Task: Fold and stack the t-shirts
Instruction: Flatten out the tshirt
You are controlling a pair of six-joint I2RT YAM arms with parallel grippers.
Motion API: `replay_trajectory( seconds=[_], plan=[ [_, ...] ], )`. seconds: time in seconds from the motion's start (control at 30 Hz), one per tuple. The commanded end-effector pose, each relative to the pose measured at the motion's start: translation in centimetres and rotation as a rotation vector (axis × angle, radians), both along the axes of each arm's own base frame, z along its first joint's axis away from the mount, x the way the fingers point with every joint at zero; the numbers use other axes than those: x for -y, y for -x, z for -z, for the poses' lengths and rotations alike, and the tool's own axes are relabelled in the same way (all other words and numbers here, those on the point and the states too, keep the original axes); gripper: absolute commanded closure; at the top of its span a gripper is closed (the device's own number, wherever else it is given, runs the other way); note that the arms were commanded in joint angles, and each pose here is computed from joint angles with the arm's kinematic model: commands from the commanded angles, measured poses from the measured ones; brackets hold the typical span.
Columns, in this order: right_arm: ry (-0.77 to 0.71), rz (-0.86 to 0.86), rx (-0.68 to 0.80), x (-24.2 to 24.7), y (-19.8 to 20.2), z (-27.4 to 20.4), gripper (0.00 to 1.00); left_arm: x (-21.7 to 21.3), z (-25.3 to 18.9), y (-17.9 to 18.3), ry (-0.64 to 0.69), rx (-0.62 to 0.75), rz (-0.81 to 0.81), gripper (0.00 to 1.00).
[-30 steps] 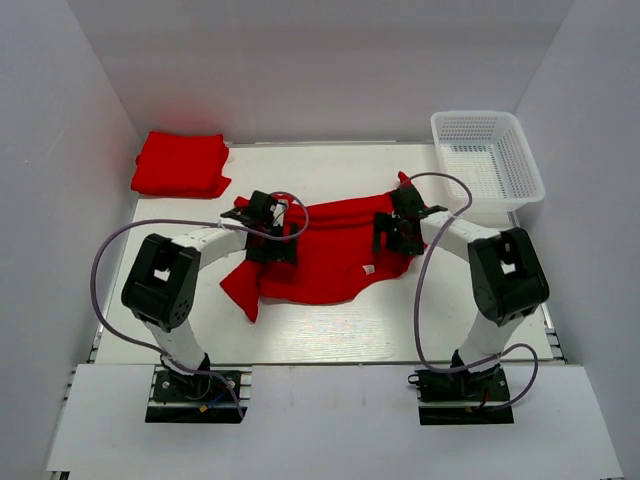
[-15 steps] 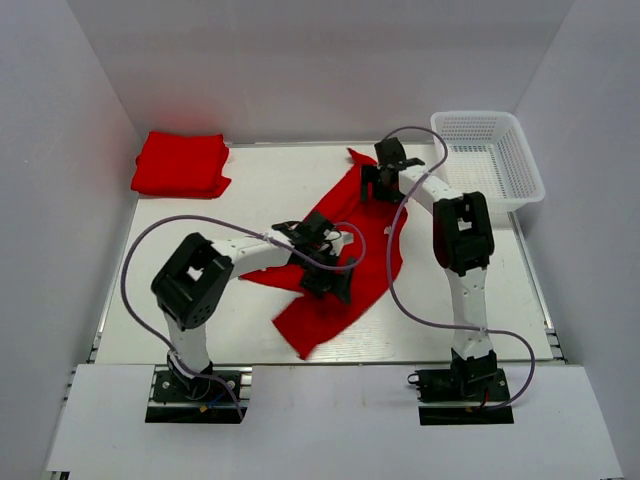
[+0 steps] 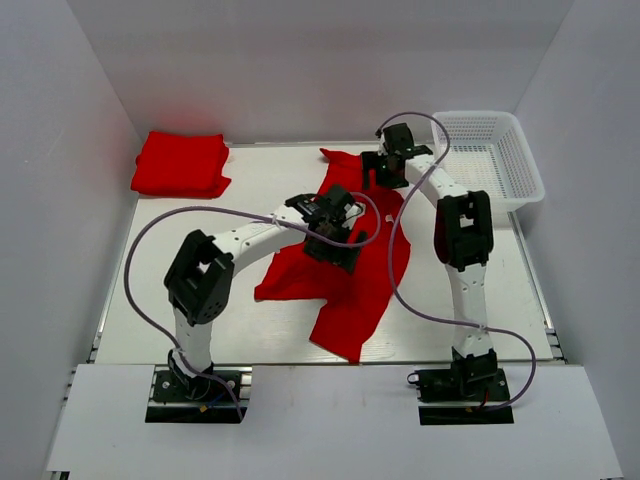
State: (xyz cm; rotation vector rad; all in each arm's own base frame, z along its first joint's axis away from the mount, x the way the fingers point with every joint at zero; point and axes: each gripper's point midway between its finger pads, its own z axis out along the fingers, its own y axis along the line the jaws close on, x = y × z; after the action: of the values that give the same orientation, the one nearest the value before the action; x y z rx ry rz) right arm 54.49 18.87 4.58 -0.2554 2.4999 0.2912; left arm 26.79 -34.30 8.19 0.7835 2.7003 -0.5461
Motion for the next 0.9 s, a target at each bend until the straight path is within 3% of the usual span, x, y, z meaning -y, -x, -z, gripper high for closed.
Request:
replay_trajectory(
  seconds=[0.0, 0.13, 0.23, 0.3, 0.33, 0.5, 0.67, 0.87],
  plan=[
    [-0.053, 0.053, 0.109, 1.7, -0.5, -8.1, 0.10, -4.8, -3.9, -1.4, -0.147, 0.148, -0.140, 0.00],
    [-0.017, 0.176, 0.072, 5.1, 2.7, -9.7, 0.10, -7.9, -3.6, 0.0, -0.217, 0.156, -0.225, 0.08],
    [0.032, 0.268, 0.069, 7.2, 5.9, -10.1, 0.10, -8.4, -3.0, 0.8, -0.184, 0.159, -0.233, 0.12],
    [0.015, 0.316, 0.103, 7.7, 7.5, -11.9, 0.10, -7.8, -2.3, 1.4, -0.155, 0.125, -0.229, 0.13],
    [0.027, 0.333, 0.097, 8.6, 10.1, -11.8, 0.10, -7.3, -2.4, 1.7, -0.138, 0.120, -0.214, 0.13],
    [0.023, 0.365, 0.051, 9.9, 15.7, -9.8, 0.10, -4.9, -1.8, 1.6, -0.045, 0.108, -0.200, 0.17],
    [0.018, 0.344, 0.028, 10.5, 19.5, -9.8, 0.10, -6.5, 0.4, 0.1, -0.161, 0.128, -0.278, 0.21],
    [0.030, 0.368, 0.030, 11.4, 21.1, -10.1, 0.10, -7.9, 1.8, -1.3, -0.264, 0.153, -0.336, 0.26]
  ],
)
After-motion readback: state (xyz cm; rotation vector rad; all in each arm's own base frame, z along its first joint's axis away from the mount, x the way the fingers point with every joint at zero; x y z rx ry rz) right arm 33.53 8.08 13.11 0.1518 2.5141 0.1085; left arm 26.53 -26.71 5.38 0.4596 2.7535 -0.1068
